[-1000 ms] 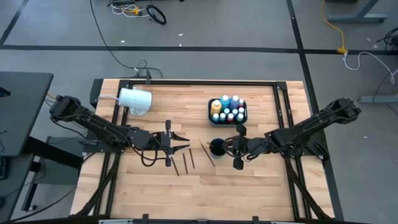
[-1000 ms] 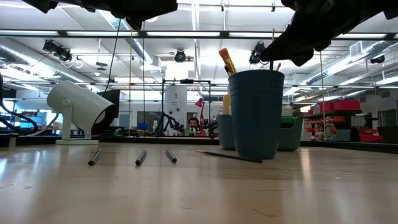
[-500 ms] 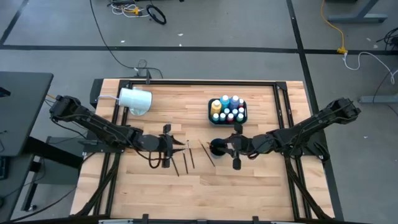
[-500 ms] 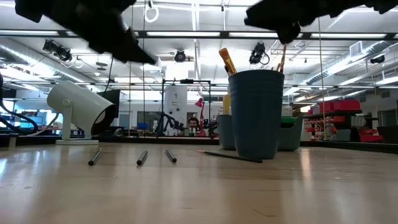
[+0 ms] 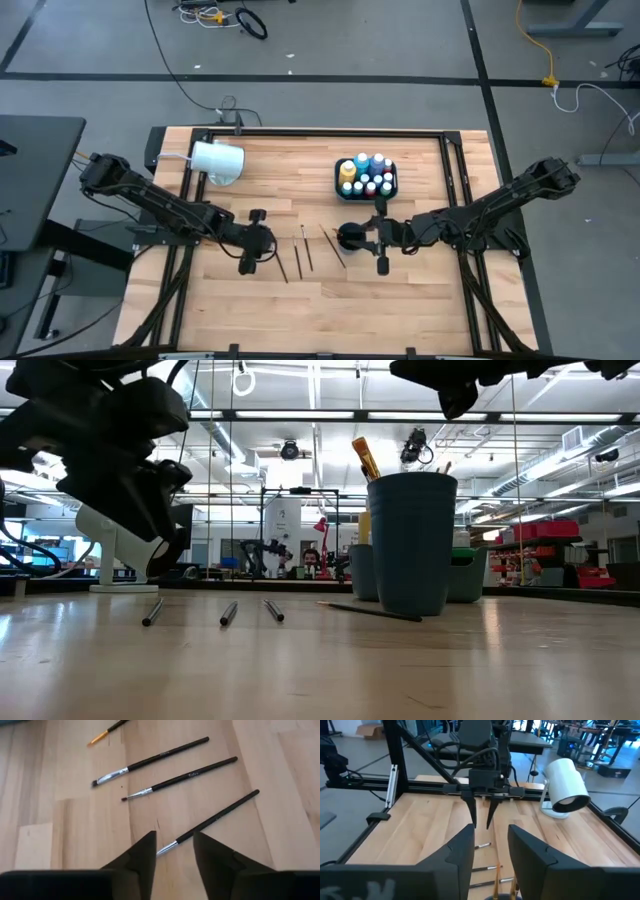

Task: Pick & Place Paint Supplies
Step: Put the left silver paint brush into the cup

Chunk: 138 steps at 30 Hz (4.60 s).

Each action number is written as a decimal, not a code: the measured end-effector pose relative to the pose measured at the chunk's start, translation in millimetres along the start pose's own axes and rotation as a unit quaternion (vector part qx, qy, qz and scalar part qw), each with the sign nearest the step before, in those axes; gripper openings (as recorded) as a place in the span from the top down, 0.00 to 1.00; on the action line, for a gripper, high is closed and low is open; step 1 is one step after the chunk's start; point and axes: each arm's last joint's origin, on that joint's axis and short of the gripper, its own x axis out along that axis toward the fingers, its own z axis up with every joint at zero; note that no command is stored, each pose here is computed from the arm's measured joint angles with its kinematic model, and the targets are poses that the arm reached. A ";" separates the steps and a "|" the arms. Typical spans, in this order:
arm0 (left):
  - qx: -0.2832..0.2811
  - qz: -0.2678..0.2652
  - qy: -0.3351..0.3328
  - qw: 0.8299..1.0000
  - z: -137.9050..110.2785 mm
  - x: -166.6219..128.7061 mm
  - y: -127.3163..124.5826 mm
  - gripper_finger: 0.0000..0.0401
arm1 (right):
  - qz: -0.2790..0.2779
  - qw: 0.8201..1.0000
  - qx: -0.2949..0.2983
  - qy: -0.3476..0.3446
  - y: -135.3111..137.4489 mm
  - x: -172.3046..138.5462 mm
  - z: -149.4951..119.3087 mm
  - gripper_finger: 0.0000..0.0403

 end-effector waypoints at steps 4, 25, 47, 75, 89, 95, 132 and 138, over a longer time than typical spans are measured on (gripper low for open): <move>0.031 -0.001 0.001 1.000 -0.1 0.0 0.2 0.55 | 0.000 1.000 0.000 0.000 0.0 0.0 0.0 0.70; 0.042 -0.045 0.121 0.991 -19.8 57.9 15.7 0.48 | 0.000 1.000 -0.012 0.002 0.0 0.1 0.1 0.70; 0.191 -0.080 0.102 0.973 -11.7 54.1 5.0 0.99 | 0.000 1.000 -0.010 0.002 0.0 0.1 0.0 0.70; 0.655 0.219 -0.099 0.716 107.0 -45.0 -41.7 0.99 | 0.118 0.972 0.202 -0.034 -1.0 41.9 -11.8 0.63; 0.730 0.295 -0.102 0.609 124.2 -47.8 -33.9 0.99 | 0.136 0.955 0.263 -0.022 0.4 75.7 2.6 0.60; 0.741 0.304 -0.092 0.592 126.2 -42.1 -32.0 0.98 | 0.129 0.956 0.264 -0.015 -3.2 78.4 1.6 0.60; 0.597 0.296 -0.160 0.728 132.2 -42.8 -21.2 0.90 | 0.126 0.983 0.137 0.002 -16.3 65.1 12.0 0.98; 0.544 0.294 -0.176 0.766 132.3 -42.9 -20.8 0.90 | 0.009 0.996 0.081 0.045 -26.9 34.5 27.2 0.96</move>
